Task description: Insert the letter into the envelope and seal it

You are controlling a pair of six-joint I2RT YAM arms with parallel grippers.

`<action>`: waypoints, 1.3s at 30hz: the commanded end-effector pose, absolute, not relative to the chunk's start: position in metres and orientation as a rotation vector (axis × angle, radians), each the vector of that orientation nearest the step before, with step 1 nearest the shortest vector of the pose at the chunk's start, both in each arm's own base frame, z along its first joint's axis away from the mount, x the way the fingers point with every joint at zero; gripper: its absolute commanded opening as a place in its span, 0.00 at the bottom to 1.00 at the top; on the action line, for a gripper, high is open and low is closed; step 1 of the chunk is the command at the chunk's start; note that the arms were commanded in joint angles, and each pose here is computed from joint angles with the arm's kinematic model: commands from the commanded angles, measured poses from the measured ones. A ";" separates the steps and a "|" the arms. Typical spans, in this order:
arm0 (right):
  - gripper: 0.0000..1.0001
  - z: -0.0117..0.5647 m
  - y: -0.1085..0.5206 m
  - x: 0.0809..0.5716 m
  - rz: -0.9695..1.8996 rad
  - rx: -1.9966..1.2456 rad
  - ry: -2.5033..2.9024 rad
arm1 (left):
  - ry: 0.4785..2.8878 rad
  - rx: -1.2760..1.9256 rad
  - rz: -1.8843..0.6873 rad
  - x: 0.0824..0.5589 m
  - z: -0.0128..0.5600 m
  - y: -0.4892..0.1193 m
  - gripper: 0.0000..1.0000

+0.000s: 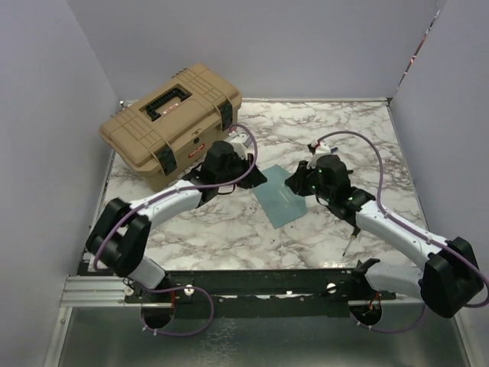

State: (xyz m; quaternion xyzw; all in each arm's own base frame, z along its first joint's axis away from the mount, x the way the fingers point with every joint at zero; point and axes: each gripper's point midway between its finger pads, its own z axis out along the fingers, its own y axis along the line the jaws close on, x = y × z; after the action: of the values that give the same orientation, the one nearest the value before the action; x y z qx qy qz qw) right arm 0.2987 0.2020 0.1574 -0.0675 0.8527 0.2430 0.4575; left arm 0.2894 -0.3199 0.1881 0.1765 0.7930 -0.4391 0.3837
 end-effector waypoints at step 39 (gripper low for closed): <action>0.00 0.050 0.240 0.355 0.151 -0.345 2.115 | 2.635 0.011 -0.680 0.341 -0.031 -0.313 0.00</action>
State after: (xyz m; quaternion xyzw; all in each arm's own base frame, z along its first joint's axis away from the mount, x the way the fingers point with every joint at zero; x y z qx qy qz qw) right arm 0.3443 0.2395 0.0525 -0.1451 0.8713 0.0825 0.4615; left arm 0.3645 -0.3436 0.0264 0.0262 0.9092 -0.3033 0.2840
